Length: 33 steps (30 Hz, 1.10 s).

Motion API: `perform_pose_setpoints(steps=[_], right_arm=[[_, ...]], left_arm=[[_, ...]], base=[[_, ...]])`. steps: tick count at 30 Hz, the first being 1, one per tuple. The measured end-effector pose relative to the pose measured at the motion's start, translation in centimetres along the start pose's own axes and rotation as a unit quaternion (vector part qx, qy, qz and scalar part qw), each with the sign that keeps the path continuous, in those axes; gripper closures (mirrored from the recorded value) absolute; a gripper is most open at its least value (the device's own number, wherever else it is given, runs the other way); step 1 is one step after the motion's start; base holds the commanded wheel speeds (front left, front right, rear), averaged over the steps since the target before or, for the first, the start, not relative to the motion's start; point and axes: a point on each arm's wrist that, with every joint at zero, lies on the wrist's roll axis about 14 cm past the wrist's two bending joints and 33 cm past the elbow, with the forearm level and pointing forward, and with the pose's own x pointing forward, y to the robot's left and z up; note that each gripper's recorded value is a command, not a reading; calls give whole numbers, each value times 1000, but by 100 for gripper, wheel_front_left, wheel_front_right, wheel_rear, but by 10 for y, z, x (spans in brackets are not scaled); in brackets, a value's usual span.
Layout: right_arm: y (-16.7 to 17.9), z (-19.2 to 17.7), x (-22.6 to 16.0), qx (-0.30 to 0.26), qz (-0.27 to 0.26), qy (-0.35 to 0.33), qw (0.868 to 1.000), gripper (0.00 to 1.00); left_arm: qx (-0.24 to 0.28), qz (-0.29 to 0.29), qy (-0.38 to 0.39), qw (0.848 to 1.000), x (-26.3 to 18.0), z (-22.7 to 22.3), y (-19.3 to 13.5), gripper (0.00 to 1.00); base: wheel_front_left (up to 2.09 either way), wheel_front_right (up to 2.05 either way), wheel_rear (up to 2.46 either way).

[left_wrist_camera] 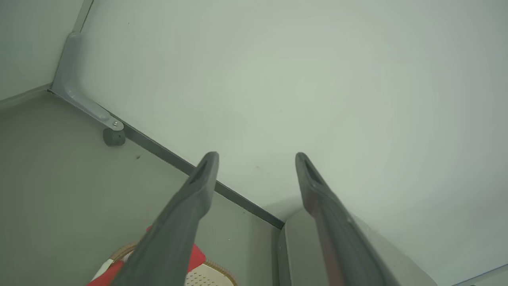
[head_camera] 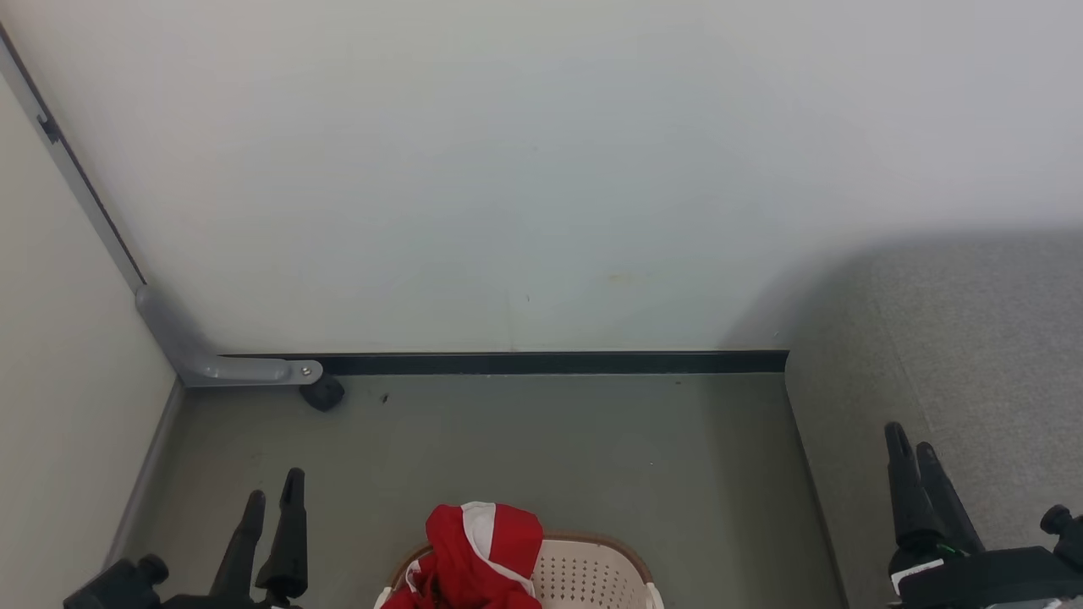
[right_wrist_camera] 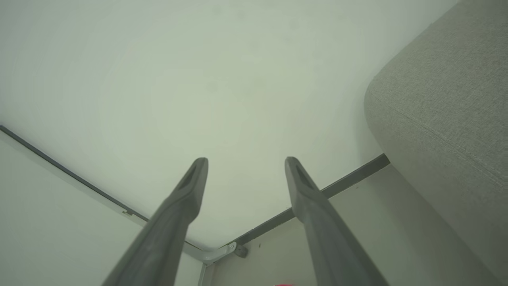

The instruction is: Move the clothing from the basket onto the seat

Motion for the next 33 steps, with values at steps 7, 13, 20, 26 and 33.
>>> perform_pose_setpoints(steps=[7, 13, 20, 26, 33], right_arm=[[-2, -3, 0, -83, -1, 7, 997, 0], [-1, 0, 4, -158, 2, 5, 987, 0], [1, -3, 4, -231, 9, 5, 973, 0], [5, -1, 7, -278, 17, -4, 960, 0], [2, -3, 5, -324, 21, -4, 946, 0]], left_arm=[[75, 3, -1, 997, 1, 2, 2, 0], [162, 1, -6, 987, 4, 6, 1, 0], [244, -3, -4, 970, 3, 4, 3, 0], [287, -25, -9, 958, 7, 1, -7, 0], [316, -32, -18, 948, 7, 2, -10, 0]], base=[[0, 0, 0], [0, 0, 0], [0, 0, 0], [0, 0, 0], [0, 0, 0]])
